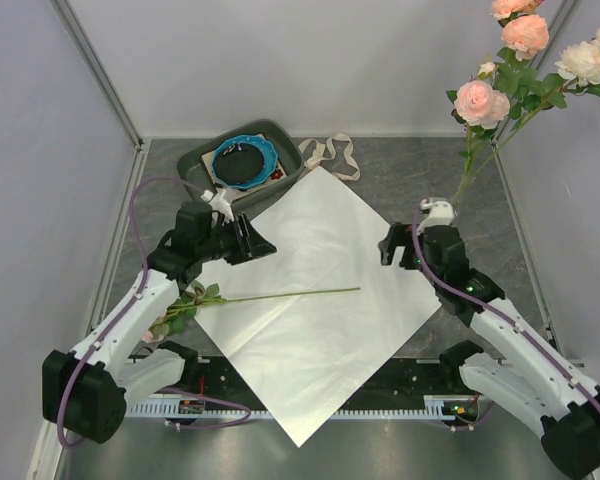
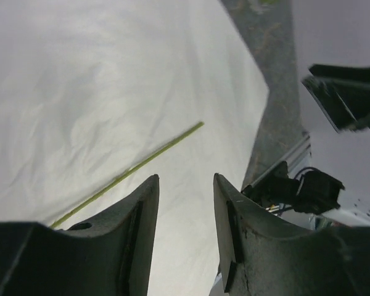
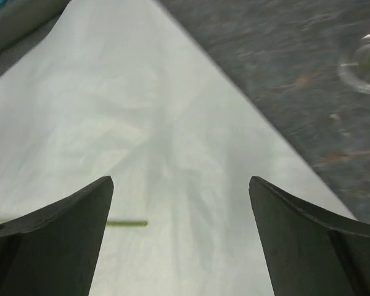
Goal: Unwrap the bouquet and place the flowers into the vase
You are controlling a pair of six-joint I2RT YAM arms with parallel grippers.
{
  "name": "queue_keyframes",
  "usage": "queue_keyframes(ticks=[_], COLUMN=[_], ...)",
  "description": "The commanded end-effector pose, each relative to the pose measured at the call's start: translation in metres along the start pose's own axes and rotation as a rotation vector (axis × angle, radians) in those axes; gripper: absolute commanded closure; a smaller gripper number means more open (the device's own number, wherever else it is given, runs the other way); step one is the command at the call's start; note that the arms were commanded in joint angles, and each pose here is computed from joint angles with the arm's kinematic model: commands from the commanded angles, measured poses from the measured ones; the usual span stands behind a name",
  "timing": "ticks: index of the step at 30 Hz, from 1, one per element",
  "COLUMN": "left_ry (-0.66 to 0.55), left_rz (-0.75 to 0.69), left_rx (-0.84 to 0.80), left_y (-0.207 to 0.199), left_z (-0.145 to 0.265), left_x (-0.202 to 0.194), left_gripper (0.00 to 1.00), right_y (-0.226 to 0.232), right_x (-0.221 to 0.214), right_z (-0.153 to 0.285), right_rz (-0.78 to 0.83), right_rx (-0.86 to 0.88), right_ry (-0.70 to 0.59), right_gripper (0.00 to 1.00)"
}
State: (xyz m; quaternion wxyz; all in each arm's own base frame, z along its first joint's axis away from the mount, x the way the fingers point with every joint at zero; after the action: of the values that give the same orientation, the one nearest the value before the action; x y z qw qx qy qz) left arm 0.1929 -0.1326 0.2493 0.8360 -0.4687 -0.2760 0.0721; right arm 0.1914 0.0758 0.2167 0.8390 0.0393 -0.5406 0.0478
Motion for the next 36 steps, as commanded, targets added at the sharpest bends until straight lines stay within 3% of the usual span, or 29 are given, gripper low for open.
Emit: queue_keyframes(ticks=[1,3,7,9,10,12,14,17,18,19,24,28,36], left_ry=[-0.118,-0.170,-0.341,-0.452,-0.504,-0.678,-0.853,-0.973,-1.038,-1.060,-1.136,-1.125,-1.097], left_rz=[0.357,0.424,0.319,0.242,0.214,0.141,0.083,-0.001,-0.019,-0.030,-0.076,-0.089,-0.100], left_rx=[0.310,0.336,0.198,0.168,0.154,0.128,0.097,0.084,0.061,0.067,0.110,0.122,0.120], left_y=[0.040,0.048,0.020,0.009,0.003,-0.010,-0.021,-0.027,-0.032,-0.032,-0.034,-0.032,-0.031], left_z=[-0.008,-0.003,0.036,0.059,0.069,0.105,0.141,0.170,0.185,0.192,0.217,0.218,0.214], left_x=[-0.011,-0.015,-0.014,-0.013,-0.013,-0.016,-0.020,-0.027,-0.031,-0.034,-0.042,-0.045,-0.045], left_gripper=[0.54,0.57,0.58,0.55,0.53,0.46,0.41,0.39,0.39,0.39,0.39,0.40,0.40], right_y=[0.054,0.084,0.135,0.161,0.175,0.201,0.234,0.277,0.294,0.308,0.353,0.373,0.396], right_x=[0.000,-0.010,-0.001,-0.010,0.006,-0.001,0.015,0.009,-0.012,-0.003,-0.044,-0.055,-0.084], right_z=[-0.005,-0.012,-0.026,-0.038,-0.042,-0.057,-0.060,-0.077,-0.085,-0.085,-0.093,-0.088,-0.090], right_rz=[0.177,0.310,0.540,0.579,0.603,0.637,0.653,0.696,0.745,0.771,0.953,1.021,1.127], right_rx=[0.328,0.444,0.676,0.801,0.839,0.914,1.018,1.116,1.141,1.149,1.149,1.177,1.149], right_ry=[0.039,0.083,0.029,0.060,-0.003,0.012,-0.057,-0.024,0.026,0.019,0.070,0.075,0.110], right_gripper=[0.02,0.02,0.02,0.02,0.02,0.02,0.05,0.14,0.17,0.20,0.24,0.31,0.36])
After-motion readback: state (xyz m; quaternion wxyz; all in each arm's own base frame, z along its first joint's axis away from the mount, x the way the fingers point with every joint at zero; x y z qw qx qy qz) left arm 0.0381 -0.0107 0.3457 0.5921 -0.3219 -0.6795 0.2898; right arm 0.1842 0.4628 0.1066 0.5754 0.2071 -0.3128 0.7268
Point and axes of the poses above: each gripper's point midway between its finger pads, its own z axis back along the fingers, its own y axis along the line the jaws close on, x = y × z, the point moved 10 cm from there along z, back along the fingers, and after that the axes turned 15 degrees about z, right-handed, at the moved point
